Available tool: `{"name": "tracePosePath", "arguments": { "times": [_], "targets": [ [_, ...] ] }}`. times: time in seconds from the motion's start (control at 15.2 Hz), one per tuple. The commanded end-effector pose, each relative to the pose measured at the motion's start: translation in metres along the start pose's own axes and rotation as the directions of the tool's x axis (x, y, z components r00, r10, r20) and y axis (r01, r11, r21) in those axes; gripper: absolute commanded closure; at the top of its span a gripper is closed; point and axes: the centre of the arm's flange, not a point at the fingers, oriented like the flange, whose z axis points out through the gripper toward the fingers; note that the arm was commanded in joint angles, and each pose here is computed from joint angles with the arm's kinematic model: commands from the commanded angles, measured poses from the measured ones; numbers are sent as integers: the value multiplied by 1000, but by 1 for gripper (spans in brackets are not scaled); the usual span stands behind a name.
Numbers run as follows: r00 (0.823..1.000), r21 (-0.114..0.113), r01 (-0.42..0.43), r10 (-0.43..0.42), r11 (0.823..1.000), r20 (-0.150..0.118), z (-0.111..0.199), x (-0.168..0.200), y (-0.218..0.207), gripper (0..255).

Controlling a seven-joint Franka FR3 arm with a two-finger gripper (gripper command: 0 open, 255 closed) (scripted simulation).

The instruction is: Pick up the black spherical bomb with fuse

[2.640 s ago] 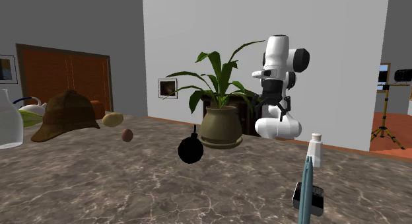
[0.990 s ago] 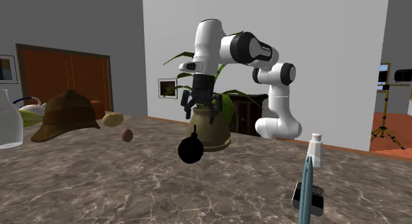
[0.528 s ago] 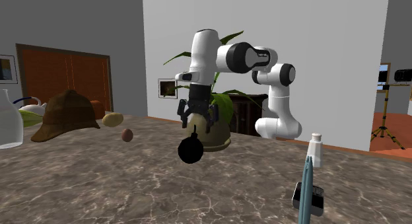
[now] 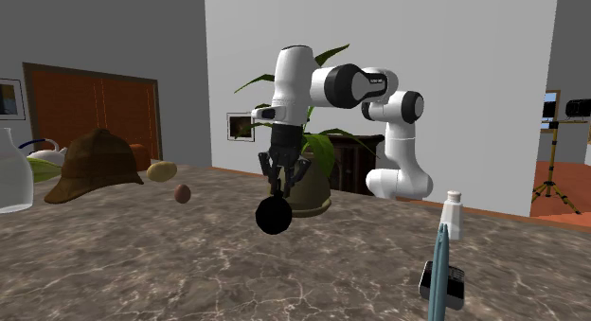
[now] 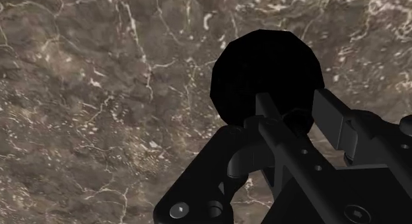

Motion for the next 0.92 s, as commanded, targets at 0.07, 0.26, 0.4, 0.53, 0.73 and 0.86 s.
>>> {"name": "tracePosePath", "arguments": {
  "times": [0.07,0.26,0.4,0.53,0.73,0.86],
  "targets": [
    [1000,0,0,0,1000,1,1,0,0,255],
    [1000,0,0,0,1000,1,1,0,0,255],
    [1000,0,0,0,1000,1,-10,1,1,255],
    [1000,0,0,0,1000,1,-20,2,2,255],
    [1000,0,0,0,1000,1,-36,3,3,255],
    [1000,0,0,0,1000,1,-46,4,4,255]
  ]
}}
